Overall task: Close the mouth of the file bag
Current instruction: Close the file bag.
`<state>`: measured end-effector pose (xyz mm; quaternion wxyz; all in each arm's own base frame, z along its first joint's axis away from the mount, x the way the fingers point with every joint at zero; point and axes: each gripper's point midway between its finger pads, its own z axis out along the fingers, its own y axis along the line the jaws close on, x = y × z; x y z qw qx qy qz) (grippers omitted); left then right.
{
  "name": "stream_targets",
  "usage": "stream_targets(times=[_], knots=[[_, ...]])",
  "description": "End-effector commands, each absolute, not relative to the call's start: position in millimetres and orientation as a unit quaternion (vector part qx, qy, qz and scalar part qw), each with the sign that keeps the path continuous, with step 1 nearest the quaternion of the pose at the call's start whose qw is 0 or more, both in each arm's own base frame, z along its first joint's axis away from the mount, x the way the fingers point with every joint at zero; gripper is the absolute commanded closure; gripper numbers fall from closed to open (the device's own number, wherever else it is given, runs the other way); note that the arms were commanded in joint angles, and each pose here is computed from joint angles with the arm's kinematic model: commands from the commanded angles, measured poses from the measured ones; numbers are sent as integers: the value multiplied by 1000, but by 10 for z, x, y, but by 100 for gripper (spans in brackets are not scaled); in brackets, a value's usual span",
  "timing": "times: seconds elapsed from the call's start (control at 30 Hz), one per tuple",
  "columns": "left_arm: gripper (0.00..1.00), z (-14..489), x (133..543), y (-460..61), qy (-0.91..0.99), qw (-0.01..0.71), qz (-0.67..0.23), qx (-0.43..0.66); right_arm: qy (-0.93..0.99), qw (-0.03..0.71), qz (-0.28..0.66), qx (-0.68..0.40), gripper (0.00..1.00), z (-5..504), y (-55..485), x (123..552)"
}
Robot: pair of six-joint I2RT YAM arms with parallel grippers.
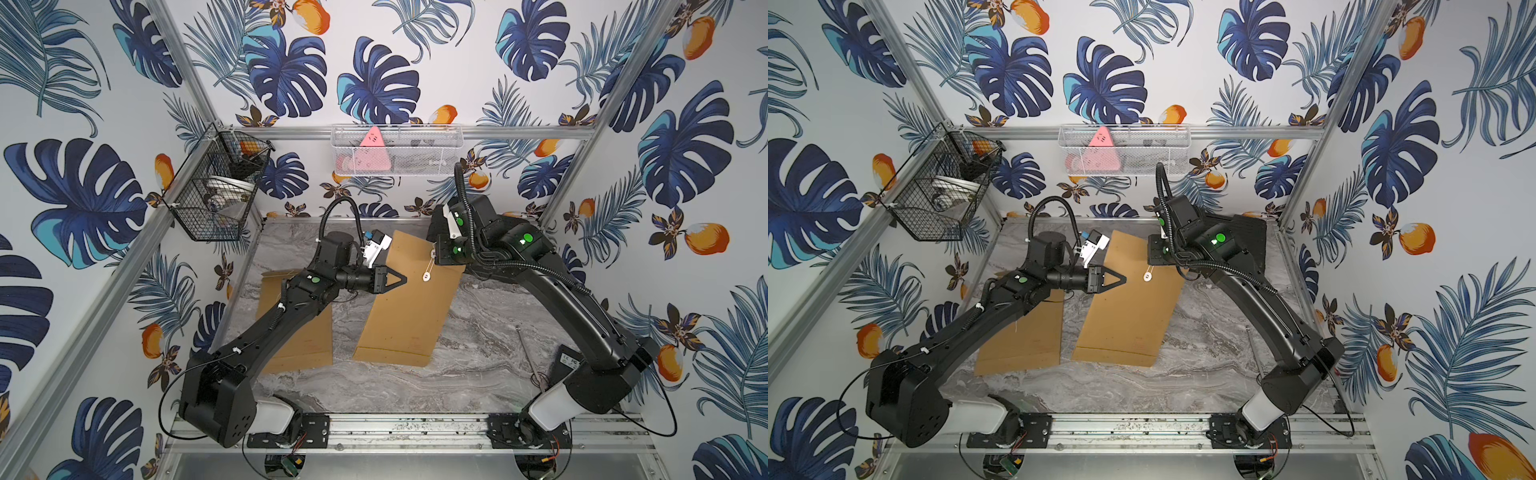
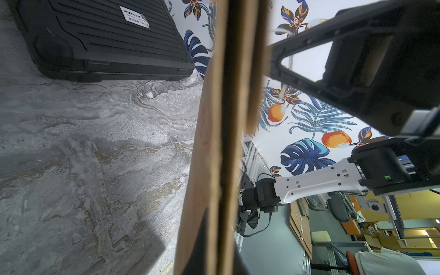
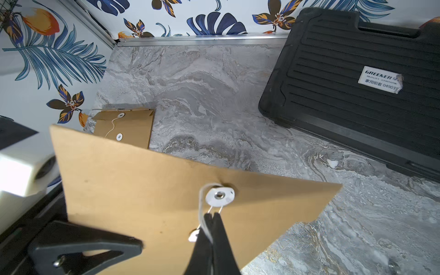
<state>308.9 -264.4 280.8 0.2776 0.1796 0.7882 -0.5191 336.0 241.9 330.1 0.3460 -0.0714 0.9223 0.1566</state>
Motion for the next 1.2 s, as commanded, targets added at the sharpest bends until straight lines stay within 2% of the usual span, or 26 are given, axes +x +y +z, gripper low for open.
stream_targets(times=[0.0, 0.23, 0.47, 0.6, 0.7, 0.77, 0.83, 1.17], knots=[[100, 2952, 3126, -2665, 771, 303, -525, 194, 918, 342, 184, -82, 100, 3318, 2551, 3368], [100, 2943, 3108, -2673, 768, 302, -529, 197, 918, 323, 205, -100, 98, 3263, 2732, 3417], [100, 2987, 3117, -2647, 768, 312, -525, 194, 913, 278, 275, -120, 98, 3150, 2960, 3236], [100, 3072, 3148, -2617, 762, 322, -529, 189, 913, 265, 292, -104, 97, 2994, 2907, 3190], [100, 3139, 3164, -2589, 757, 328, -533, 186, 906, 268, 315, -90, 91, 2948, 2836, 3175], [100, 3156, 3160, -2590, 756, 328, -535, 187, 900, 272, 330, -79, 80, 2961, 2785, 3167], [100, 3161, 3157, -2589, 755, 327, -536, 187, 896, 278, 339, -71, 74, 2978, 2751, 3176], [100, 3136, 3169, -2584, 759, 325, -533, 186, 881, 284, 376, -35, 76, 3009, 2627, 3232]])
